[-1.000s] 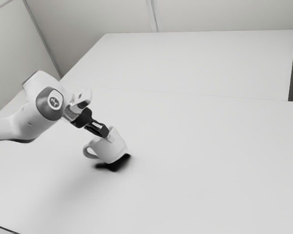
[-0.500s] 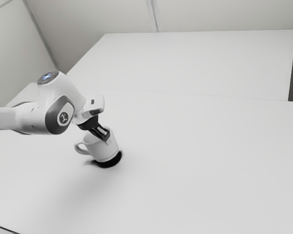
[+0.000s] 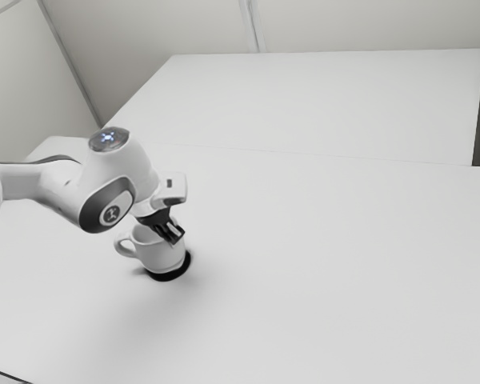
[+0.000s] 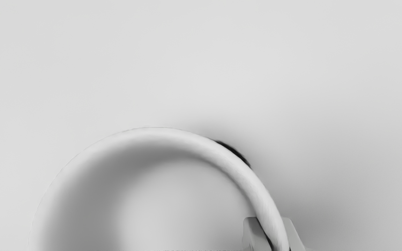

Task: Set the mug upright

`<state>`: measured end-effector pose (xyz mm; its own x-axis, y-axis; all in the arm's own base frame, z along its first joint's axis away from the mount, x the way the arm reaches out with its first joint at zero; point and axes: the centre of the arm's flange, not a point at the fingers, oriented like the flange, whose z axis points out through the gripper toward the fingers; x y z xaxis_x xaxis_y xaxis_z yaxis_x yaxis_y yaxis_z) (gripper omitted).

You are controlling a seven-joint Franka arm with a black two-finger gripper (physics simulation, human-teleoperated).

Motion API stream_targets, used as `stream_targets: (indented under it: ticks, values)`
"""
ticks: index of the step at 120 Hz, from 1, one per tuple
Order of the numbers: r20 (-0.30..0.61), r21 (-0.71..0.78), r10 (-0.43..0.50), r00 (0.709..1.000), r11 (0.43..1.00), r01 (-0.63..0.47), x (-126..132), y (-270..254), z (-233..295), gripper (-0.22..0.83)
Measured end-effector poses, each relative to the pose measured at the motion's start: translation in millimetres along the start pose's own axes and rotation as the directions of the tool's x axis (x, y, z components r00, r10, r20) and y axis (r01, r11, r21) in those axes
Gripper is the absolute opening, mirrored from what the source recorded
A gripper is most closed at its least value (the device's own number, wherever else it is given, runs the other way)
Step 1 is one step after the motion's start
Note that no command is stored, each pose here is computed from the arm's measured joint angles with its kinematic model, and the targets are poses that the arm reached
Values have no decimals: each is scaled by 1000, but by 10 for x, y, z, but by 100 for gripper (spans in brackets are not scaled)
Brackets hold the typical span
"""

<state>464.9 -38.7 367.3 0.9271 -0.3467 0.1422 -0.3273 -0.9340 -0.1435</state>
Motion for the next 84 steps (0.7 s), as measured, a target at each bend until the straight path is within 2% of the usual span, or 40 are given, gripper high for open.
stream_targets:
  ticks: [36,61,72,84]
  values:
    - [37,41,-78,996,996,77,-9,42,196,-17]
    - [44,39,-120,992,992,118,13,21,188,27]
    - [58,34,-151,987,988,150,42,-28,144,39]
    - [91,28,-187,978,982,186,51,-93,107,48]
